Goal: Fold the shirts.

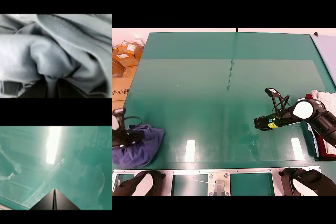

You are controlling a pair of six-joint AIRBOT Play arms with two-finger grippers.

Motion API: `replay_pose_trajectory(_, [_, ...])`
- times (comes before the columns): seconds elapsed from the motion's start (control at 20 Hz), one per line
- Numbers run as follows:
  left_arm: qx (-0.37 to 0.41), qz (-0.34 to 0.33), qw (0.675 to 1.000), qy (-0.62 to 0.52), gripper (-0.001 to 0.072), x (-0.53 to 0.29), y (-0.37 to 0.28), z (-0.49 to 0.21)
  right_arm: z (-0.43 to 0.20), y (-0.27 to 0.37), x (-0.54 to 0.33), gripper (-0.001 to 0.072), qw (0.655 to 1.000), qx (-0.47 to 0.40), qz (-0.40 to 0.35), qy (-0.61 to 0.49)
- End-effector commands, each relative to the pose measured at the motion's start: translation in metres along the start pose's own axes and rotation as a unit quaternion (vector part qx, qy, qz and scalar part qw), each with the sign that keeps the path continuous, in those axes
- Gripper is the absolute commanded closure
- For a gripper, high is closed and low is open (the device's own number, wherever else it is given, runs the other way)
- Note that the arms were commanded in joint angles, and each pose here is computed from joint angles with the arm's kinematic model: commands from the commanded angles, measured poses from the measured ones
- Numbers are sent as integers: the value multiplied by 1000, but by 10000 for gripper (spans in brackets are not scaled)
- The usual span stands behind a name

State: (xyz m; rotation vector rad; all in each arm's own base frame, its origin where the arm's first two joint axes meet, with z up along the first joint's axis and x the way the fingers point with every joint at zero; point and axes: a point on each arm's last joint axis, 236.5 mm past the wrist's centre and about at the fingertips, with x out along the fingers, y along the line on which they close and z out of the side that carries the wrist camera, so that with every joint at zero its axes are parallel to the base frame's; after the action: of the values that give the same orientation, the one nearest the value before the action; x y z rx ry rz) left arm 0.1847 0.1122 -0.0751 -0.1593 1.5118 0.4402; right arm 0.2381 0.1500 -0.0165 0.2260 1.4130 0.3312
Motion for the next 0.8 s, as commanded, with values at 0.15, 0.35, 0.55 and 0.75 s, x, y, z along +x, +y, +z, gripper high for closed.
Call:
replay_pose_trajectory(0.15, [104, -163, 976, -97, 686, -153, -103, 51, 0, 0, 0, 700, 1000, 0, 0, 0])
replay_pose_trajectory(0.35, [215, -292, 911, -198, 686, -274, -220, 27, 4, 3, 0, 699, 1000, 2, 6, -8])
replay_pose_trajectory(0.55, [299, -371, 845, -243, 686, -311, -314, -14, 23, 0, -24, 700, 1000, 1, 7, -28])
replay_pose_trajectory(0.75, [352, -395, 827, -189, 664, -270, -400, -47, 63, -6, -62, 575, 996, 19, 9, -92])
